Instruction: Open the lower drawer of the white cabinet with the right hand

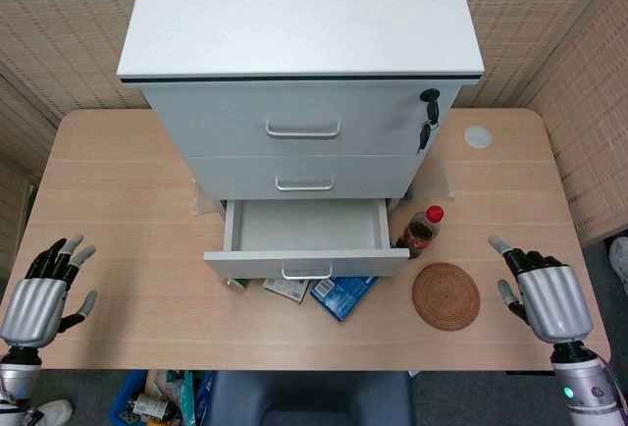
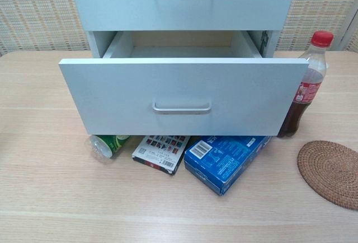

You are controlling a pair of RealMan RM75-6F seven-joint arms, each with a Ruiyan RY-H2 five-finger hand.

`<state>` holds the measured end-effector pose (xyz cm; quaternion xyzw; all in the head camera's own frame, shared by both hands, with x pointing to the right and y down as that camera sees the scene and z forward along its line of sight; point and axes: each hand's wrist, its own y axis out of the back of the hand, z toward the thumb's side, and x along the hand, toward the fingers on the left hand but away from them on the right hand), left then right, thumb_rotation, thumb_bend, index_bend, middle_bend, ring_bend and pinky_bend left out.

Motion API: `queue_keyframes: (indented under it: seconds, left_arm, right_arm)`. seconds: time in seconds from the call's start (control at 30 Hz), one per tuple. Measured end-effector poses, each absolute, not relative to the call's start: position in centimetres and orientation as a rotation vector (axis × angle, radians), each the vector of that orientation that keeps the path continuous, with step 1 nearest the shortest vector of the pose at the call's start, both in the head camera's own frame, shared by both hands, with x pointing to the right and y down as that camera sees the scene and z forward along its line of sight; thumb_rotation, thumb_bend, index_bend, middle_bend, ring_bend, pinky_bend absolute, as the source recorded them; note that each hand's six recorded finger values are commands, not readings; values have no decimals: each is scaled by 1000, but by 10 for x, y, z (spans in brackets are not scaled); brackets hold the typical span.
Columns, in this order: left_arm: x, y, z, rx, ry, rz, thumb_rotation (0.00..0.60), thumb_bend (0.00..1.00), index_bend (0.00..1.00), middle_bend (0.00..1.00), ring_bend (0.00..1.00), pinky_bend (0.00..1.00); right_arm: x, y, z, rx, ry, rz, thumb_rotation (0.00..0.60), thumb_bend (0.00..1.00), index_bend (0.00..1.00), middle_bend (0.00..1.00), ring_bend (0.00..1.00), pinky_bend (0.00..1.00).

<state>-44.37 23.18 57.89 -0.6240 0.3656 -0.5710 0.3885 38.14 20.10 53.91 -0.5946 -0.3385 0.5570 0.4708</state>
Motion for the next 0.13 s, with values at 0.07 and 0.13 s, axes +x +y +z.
queue_keyframes:
  seconds: [0.07,0.13]
  left_arm:
    - [-440,232,579,-1589,933,-1439,600,356,156,97,64,143]
    - [-438,233,579,-1586,931,-1436,600,356,155,97,64,143]
  right_arm:
    - [401,205,544,-1435,-848,1408,600,296,187,330,298,464]
    - [418,209,549,-1419,-869,1447,600,296,186,329,297,461]
